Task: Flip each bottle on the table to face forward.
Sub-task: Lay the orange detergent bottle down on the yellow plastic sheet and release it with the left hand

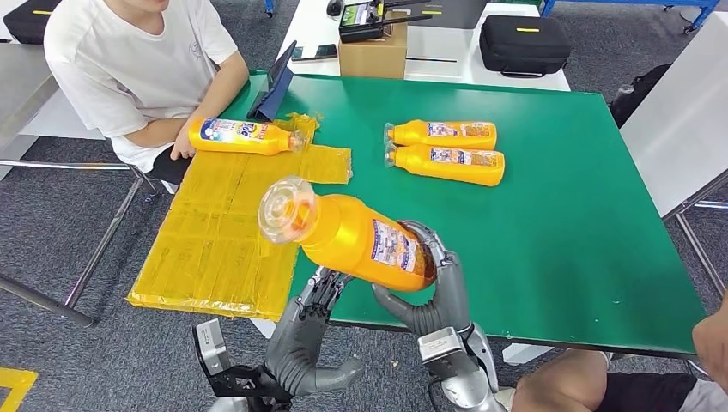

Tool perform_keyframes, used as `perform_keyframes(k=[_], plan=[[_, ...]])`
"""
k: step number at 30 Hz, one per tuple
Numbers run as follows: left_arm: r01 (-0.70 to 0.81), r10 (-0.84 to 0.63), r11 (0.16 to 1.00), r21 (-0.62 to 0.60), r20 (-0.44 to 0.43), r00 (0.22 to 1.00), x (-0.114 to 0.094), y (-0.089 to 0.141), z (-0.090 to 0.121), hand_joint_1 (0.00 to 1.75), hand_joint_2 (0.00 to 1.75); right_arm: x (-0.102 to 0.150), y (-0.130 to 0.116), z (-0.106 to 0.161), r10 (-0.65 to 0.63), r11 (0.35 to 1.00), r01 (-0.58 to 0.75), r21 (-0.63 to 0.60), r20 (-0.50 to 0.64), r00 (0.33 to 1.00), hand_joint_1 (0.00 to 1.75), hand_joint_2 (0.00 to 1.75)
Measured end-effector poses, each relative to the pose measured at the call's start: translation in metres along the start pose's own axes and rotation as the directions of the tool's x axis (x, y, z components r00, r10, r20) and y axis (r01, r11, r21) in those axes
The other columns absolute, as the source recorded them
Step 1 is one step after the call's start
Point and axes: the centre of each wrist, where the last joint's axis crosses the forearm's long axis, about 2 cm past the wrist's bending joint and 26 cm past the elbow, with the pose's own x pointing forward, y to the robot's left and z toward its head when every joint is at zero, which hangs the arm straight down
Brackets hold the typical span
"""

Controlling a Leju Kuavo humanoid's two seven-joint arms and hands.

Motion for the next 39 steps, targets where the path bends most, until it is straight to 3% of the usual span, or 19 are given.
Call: perform_keyframes(k=[14,19,25,31,39], plan=[[-0.029,0.029,0.999,-0.034,0.002,1.0,0.0,0.002,-0.003,0.0,1.75,-0.002,0.011,-0.005,-0.005,0.993,0.004,0.119,0.009,1.0,1.75,1.75],[-0.061,0.063,0.997,-0.052,0.028,0.998,0.003,0.009,-0.005,0.0,1.75,-0.012,0.02,-0.019,0.019,0.971,-0.026,0.237,0.031,0.999,1.75,1.75],[0.058,-0.059,0.998,0.039,0.044,0.997,0.005,0.011,-0.012,0.0,1.75,-0.012,0.024,-0.02,0.031,0.964,-0.033,0.263,0.014,0.999,1.75,1.75],[0.243,-0.264,0.957,0.157,0.134,0.955,0.016,0.013,-0.03,0.0,1.75,-0.006,0.037,-0.001,0.01,0.954,-0.001,0.301,-0.029,1.0,1.75,1.75],[0.298,-0.35,0.92,0.254,0.194,0.916,0.025,0.014,-0.044,0.0,1.75,-0.001,0.047,0.007,-0.022,0.945,0.031,0.327,-0.033,0.999,1.75,1.75]])
